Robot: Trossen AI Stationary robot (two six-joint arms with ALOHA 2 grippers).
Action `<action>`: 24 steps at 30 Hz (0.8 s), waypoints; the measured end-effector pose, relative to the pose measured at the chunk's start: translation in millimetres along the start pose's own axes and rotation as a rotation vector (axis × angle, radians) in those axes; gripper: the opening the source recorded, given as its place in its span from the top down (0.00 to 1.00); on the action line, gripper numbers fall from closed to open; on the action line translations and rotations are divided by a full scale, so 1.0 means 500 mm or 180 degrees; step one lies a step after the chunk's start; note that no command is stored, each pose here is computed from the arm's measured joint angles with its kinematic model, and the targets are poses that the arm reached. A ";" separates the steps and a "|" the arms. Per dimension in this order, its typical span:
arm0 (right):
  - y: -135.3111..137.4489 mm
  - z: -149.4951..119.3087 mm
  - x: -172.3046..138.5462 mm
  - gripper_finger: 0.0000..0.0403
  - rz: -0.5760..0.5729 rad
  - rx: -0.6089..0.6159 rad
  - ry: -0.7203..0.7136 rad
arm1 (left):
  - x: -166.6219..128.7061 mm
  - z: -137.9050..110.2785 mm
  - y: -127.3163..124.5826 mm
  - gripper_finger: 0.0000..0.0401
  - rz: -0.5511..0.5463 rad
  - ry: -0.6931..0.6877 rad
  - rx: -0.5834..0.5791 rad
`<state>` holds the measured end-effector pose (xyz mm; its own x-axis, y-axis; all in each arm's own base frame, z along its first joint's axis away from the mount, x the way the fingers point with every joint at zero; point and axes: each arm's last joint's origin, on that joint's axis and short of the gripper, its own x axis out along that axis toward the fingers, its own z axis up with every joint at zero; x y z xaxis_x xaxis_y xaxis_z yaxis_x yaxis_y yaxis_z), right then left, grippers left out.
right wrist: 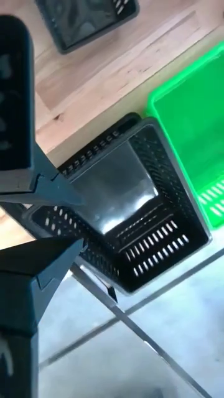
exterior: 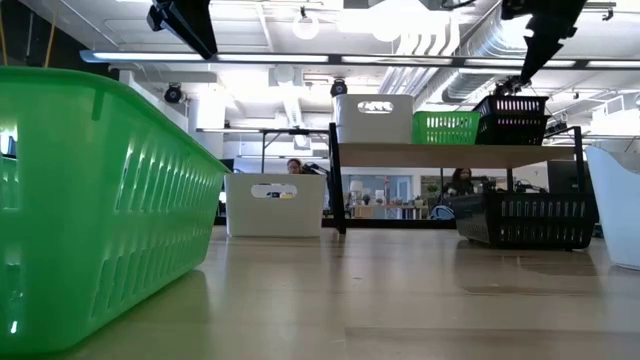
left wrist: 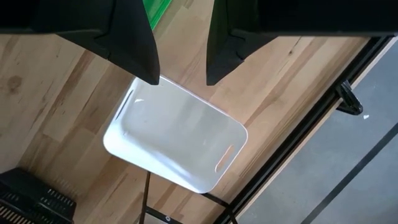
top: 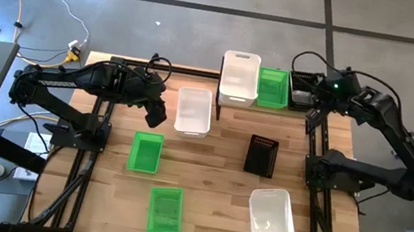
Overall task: Stack baskets on shelf by color
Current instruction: Stack the left black bin on top of the black bin
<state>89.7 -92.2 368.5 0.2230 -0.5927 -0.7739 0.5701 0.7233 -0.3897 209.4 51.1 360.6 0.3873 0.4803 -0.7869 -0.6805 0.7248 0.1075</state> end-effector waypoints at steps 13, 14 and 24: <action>0.011 0.034 0.071 0.81 0.0052 -0.0042 0.0616 | 0.000 0.000 0.000 0.70 0.0007 -0.0002 0.0028; 0.012 0.036 0.074 0.81 0.0063 -0.0048 0.0635 | 0.000 0.000 0.000 0.70 0.0005 -0.0003 0.0027; 0.012 0.045 0.084 0.81 0.0038 -0.0024 0.0627 | 0.000 0.000 0.000 0.70 0.0005 -0.0003 0.0024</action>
<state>120.1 -120.8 344.8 0.0703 -0.5039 -0.8609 0.5621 0.7330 -0.3831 209.4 51.2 360.6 0.3868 0.4820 -0.7862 -0.6764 0.7277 0.1134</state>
